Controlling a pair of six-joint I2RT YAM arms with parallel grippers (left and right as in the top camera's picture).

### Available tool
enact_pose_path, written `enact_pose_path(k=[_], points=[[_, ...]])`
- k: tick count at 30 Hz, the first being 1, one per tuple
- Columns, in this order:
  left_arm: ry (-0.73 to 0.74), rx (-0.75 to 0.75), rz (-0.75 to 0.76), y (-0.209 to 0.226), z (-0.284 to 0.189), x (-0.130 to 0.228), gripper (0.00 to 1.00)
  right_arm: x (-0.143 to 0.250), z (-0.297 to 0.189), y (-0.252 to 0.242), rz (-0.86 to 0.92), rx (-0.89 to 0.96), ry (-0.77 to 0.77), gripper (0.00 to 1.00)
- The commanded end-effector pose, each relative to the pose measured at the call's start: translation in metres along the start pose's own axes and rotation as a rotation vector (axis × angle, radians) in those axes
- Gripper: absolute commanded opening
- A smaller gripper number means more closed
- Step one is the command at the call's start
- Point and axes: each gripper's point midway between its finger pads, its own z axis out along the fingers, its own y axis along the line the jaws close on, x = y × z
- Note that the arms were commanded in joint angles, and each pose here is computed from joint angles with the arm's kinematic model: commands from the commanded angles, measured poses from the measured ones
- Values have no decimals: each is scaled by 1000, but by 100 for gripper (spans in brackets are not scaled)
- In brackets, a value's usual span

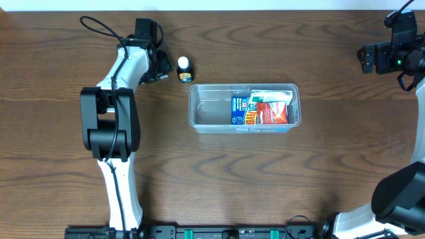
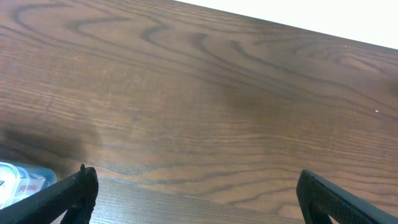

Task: Pack container
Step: 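Move the left gripper to the green Zam-Buk box and grasp it, then lift the green Zam-Buk box off the table with the left gripper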

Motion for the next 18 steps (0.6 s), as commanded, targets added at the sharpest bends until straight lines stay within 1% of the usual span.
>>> enact_pose_path(k=[1,7,11,15,18], points=[[14,-21,8,4,2,1,74,1,1,-2,17,-4,1,99],[83,-56,33,13,1,17,74,1,1,-2,17,-4,1,99],[114,-69,79,18,-4,24,74,1,1,-2,17,-4,1,99],[99,-57,149,16,-16,19,74,1,1,-2,17,-4,1,99],[58,-42,260,13,-24,9,74,1,1,-2,17,-4,1,99]])
